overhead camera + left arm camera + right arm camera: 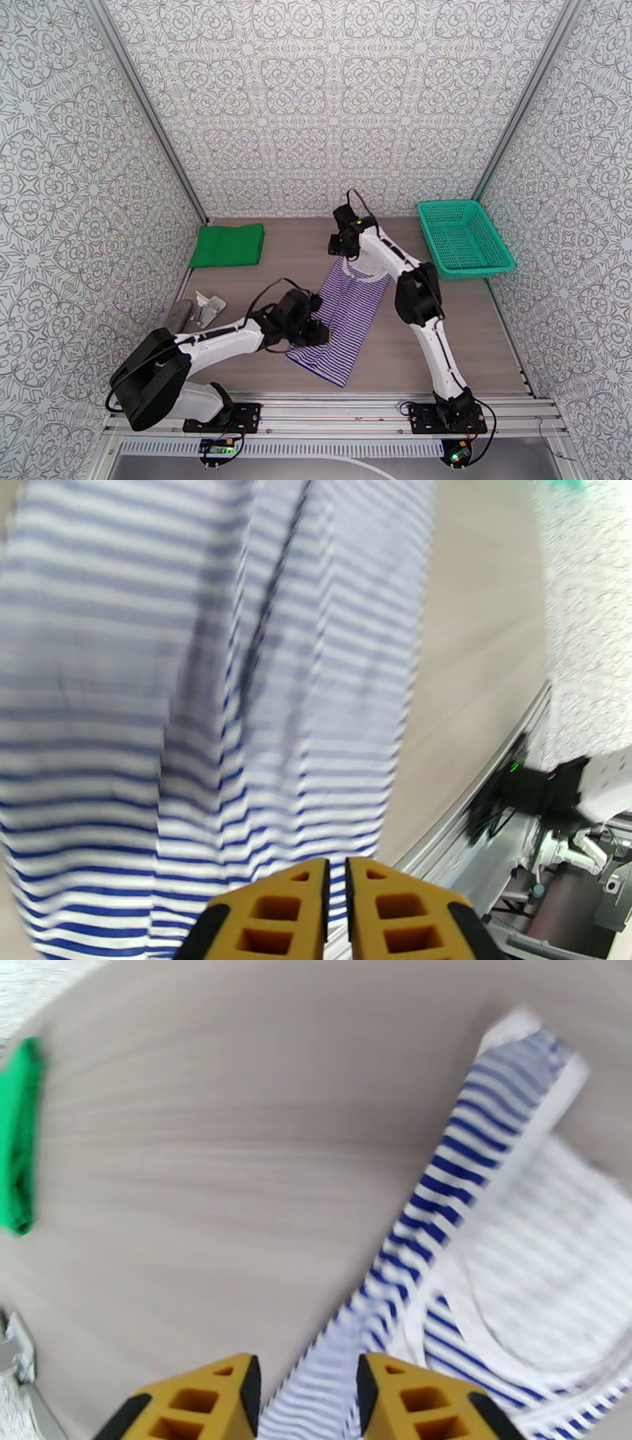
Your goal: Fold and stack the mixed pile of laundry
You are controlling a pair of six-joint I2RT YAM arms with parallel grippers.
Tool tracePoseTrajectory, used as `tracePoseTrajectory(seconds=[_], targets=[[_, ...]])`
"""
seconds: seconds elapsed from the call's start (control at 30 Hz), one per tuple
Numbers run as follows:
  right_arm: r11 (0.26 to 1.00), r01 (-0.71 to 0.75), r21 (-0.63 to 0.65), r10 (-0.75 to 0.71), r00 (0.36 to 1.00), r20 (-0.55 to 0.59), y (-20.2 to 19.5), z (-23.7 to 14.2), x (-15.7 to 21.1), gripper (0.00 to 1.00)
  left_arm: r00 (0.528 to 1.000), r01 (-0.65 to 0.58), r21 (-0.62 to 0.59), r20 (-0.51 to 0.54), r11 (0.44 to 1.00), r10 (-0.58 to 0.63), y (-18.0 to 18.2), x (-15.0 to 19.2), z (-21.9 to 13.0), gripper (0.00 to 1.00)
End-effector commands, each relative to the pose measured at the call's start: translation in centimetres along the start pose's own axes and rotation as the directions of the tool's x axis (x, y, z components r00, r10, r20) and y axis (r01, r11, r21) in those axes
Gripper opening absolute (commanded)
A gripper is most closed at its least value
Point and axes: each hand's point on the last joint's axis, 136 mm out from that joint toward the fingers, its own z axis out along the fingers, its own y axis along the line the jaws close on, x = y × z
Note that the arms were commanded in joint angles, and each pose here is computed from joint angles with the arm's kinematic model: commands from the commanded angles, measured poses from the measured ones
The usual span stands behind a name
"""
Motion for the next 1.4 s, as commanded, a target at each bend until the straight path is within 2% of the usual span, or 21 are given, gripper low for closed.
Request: tracePoseTrajectory(seconds=[0.0, 0.1, 0.2, 0.33, 0.53, 0.7, 0.9, 1.1, 1.23, 1.37], targets=[[0.999, -0.013, 0.045, 0.011, 0.999, 0.045, -2.5, -4.7, 0.5, 0.37, 0.997, -0.062, -0.050, -0.046, 0.997, 0.060, 2.2, -0.8, -0.6, 0.11], [0.993, -0.056, 0.099, 0.055, 0.998, 0.009, -6.1, -4.9, 3.7, 0.30, 0.992, -0.100, -0.104, -0.093, 0.990, 0.090, 4.7, -0.9, -0.4, 0.00], [0.982, -0.087, 0.166, 0.094, 0.995, -0.032, -9.9, -4.4, 6.8, 0.23, 0.982, -0.126, -0.163, -0.163, 0.979, 0.099, 6.9, 0.1, 0.1, 0.00], [0.966, -0.079, 0.247, 0.107, 0.989, -0.103, -13.9, -2.7, 9.7, 0.17, 0.970, -0.138, -0.171, -0.220, 0.975, 0.099, 8.0, 1.8, 1.1, 0.00], [0.957, -0.075, 0.279, 0.138, 0.967, -0.214, -16.2, 2.0, 11.3, 0.10, 0.961, -0.119, -0.138, -0.265, 0.983, 0.080, 7.0, 4.1, 3.2, 0.00], [0.960, -0.082, 0.267, 0.149, 0.960, -0.239, -15.9, 5.2, 10.3, 0.10, 0.965, -0.082, -0.039, -0.253, 0.996, 0.070, 3.4, 5.1, 5.2, 0.00], [0.967, -0.073, 0.244, 0.140, 0.953, -0.268, -15.0, 8.1, 8.3, 0.11, 0.979, -0.027, 0.072, -0.200, 0.997, 0.041, 0.1, 4.5, 7.3, 0.00], [0.976, -0.052, 0.213, 0.107, 0.961, -0.255, -14.3, 9.5, 5.8, 0.11, 0.990, -0.011, 0.035, -0.140, 0.999, 0.016, 0.4, 3.2, 8.1, 0.00], [0.982, -0.039, 0.187, 0.083, 0.969, -0.231, -13.3, 8.5, 3.8, 0.12, 0.995, -0.024, -0.031, -0.099, 0.999, 0.021, 0.6, 2.2, 7.1, 0.04], [0.993, -0.028, 0.111, 0.046, 0.986, -0.161, -10.9, 3.6, 1.5, 0.18, 0.998, -0.048, -0.086, -0.044, 0.995, 0.045, -0.5, 1.2, 4.3, 0.22]])
